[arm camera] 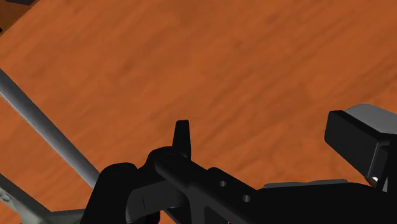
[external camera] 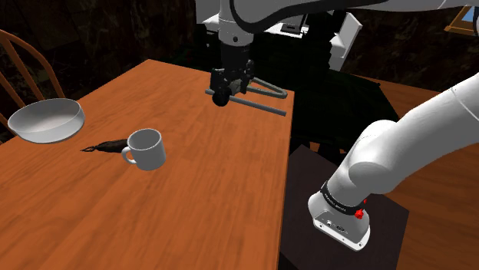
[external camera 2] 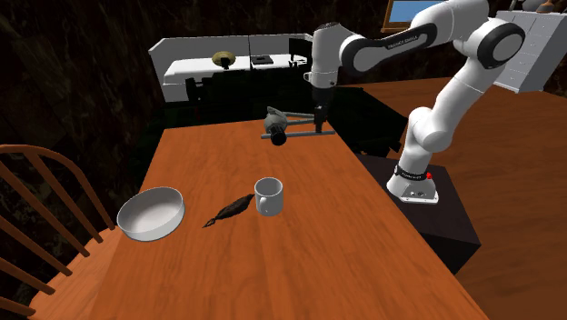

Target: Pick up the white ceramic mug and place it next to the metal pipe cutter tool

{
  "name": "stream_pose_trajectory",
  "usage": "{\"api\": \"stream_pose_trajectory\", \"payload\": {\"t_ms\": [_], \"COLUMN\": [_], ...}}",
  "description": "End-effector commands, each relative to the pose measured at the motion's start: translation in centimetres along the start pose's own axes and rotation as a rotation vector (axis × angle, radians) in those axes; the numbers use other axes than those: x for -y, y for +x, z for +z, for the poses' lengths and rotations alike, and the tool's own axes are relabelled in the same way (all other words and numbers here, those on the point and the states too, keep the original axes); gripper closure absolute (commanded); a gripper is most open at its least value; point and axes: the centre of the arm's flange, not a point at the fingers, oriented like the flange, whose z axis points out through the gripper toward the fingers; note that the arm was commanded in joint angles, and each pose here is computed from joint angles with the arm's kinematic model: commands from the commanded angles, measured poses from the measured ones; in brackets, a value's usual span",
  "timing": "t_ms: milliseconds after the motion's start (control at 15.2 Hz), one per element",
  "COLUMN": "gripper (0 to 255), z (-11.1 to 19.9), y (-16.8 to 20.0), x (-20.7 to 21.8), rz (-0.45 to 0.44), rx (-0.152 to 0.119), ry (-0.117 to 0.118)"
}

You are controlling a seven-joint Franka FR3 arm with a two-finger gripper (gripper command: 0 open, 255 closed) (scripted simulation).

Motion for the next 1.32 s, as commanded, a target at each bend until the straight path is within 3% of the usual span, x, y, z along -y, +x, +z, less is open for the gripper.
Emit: {"api": "stream_pose_trajectory", "payload": {"t_ms": [0, 1254], "gripper": [0, 0], "z": [0.9, 10.6], "y": [1.3, 12.5], "x": [2.1, 20.7], "rz": [0.000, -0.004], "rx": [-0.001, -0.002], "ry": [0.001, -0.004]}}
